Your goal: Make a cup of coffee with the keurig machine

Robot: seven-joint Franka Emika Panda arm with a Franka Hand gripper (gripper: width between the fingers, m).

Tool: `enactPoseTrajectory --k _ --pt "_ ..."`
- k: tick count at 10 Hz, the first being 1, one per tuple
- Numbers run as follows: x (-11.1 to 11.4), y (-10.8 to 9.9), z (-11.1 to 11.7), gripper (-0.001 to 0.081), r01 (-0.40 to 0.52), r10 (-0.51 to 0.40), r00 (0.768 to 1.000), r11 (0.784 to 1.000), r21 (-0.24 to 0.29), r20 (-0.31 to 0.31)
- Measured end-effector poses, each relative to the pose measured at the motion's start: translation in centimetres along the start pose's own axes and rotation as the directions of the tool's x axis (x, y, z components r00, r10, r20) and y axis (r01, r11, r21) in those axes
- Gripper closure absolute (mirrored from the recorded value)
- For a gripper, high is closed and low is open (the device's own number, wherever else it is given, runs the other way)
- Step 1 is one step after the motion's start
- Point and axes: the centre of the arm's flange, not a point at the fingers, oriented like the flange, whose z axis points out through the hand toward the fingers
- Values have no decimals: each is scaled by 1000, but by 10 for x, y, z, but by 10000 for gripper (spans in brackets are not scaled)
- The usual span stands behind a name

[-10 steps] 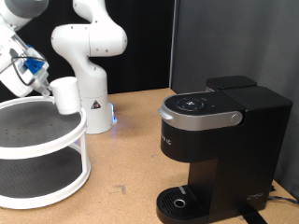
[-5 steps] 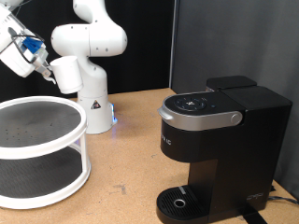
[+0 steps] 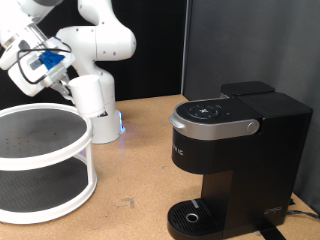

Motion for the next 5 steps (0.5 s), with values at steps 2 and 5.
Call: enactPoseTrajectory --k 2,5 --pt "26 -12 15 743 -43 43 999 998 -54 -13" --pt "59 -27 41 743 -38 36 999 994 -101 -16"
